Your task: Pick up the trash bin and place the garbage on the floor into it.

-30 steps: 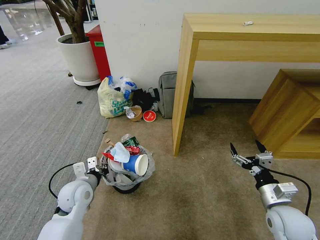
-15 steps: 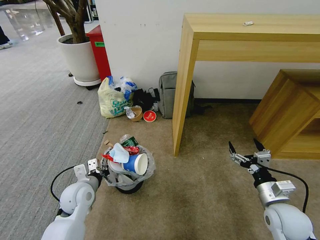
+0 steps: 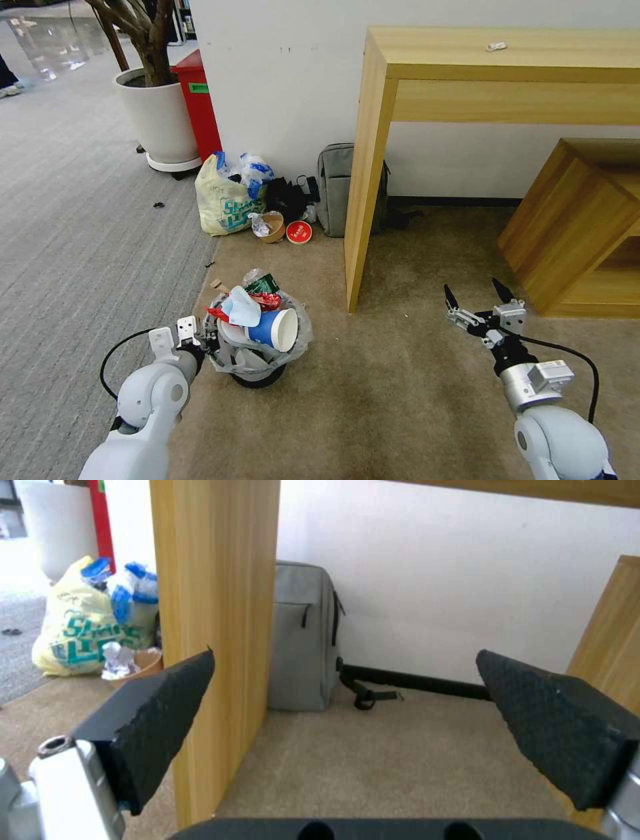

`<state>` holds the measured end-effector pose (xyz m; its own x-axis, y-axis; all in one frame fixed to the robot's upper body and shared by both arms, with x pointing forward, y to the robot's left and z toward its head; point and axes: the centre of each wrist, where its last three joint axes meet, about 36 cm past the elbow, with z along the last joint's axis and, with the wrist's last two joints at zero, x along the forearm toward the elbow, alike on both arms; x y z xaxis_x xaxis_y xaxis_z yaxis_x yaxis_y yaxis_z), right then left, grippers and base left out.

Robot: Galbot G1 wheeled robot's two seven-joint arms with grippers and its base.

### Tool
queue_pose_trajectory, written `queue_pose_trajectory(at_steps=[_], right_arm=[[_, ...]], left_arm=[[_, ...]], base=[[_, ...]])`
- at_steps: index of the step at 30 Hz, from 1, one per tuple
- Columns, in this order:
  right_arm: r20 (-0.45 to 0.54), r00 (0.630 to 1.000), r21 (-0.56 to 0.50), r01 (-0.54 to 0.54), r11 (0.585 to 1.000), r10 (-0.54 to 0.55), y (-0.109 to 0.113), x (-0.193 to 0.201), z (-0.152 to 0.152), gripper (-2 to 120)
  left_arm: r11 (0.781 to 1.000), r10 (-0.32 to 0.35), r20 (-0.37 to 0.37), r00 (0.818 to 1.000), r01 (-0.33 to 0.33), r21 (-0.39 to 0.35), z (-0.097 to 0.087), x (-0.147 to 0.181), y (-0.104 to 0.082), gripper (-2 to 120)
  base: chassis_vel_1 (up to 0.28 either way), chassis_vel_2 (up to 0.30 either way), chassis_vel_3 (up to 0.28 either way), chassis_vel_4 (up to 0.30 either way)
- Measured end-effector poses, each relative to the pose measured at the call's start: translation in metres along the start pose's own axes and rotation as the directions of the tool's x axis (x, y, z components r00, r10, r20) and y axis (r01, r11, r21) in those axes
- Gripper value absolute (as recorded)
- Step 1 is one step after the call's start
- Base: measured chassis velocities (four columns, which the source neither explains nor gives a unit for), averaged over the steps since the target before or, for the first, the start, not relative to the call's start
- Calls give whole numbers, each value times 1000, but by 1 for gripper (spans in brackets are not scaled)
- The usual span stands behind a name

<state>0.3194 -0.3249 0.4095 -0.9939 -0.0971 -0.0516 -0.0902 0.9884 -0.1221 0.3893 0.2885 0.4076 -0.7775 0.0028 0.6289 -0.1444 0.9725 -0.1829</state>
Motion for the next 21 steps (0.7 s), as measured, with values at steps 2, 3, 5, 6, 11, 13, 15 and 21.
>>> queue_pose_trajectory(at_steps=[2, 3, 5, 6, 11, 13, 15, 21], right_arm=[[1, 1000, 1, 1, 1000, -1, 0, 0, 0, 100], [1, 1000, 1, 1, 1000, -1, 0, 0, 0, 100], [1, 1000, 0, 2, 1000, -2, 0, 0, 0, 100], [1, 1000, 0, 2, 1000, -2, 0, 0, 0, 100], [-1, 1000, -1, 2, 1000, -2, 0, 0, 0, 100], [0, 1000, -1, 2, 1000, -2, 0, -1, 0, 100], [0, 1000, -1, 3, 1000, -3, 0, -2, 0, 100], [-1, 1000, -4, 7, 1000, -7, 1, -2, 1, 100]], left_arm=[[1000, 1, 2, 1000, -1, -2, 0, 0, 0, 20], [1000, 1, 2, 1000, -1, -2, 0, 0, 0, 20], [1000, -1, 4, 1000, 1, -8, -1, 0, 0, 33], [1000, -1, 5, 1000, 1, -11, -1, 0, 0, 35], [999, -4, 8, 1000, 4, -32, 0, 0, 3, 57], [999, -3, 8, 1000, 4, -34, 0, 0, 3, 63], [999, -3, 8, 1000, 4, -36, 0, 0, 4, 72], [999, -4, 9, 1000, 4, -39, 0, 1, 6, 91]], base=[[0, 0, 0, 0], [0, 0, 0, 0], [0, 0, 0, 0], [0, 0, 0, 0], [0, 0, 0, 0], [0, 0, 0, 0], [0, 0, 0, 0], [0, 0, 0, 0]])
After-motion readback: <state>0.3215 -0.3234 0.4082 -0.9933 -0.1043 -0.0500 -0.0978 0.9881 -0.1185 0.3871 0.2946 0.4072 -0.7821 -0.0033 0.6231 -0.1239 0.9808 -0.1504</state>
